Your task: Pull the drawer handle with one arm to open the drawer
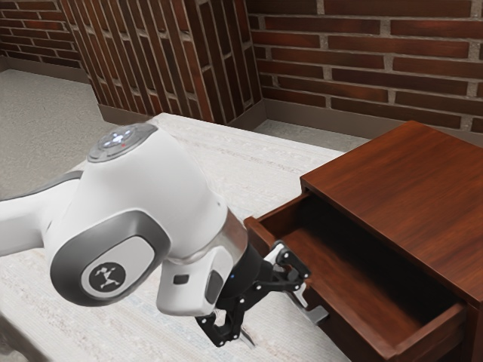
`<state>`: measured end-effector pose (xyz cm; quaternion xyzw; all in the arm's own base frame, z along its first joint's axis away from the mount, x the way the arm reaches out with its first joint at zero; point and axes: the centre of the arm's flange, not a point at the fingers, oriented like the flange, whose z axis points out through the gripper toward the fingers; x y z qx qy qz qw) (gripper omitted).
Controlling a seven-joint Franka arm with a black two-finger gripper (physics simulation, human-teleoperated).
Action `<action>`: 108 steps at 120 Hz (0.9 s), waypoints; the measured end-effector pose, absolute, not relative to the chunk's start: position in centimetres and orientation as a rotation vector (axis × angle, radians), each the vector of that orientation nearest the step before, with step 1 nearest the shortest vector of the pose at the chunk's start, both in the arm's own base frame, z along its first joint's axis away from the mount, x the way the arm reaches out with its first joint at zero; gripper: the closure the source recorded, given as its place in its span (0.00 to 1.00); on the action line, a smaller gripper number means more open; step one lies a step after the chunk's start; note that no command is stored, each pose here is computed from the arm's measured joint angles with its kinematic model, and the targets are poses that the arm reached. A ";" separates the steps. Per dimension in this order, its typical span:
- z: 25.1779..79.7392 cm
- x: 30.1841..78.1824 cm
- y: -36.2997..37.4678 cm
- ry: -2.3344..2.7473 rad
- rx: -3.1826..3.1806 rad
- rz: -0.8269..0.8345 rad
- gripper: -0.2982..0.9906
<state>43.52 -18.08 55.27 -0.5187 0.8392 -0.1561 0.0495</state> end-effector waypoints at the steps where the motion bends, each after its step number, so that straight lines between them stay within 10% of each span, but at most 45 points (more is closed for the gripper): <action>1: 55.2 43.4 -18.1 2.558 -1.579 -0.475 0.27; 72: 55.0 37.5 -15.2 2.549 -1.556 -0.530 0.24; 96: 63.2 35.1 -13.3 2.427 -1.488 -0.699 0.24; 108: 69.4 42.3 -15.4 2.345 -1.551 -0.683 0.23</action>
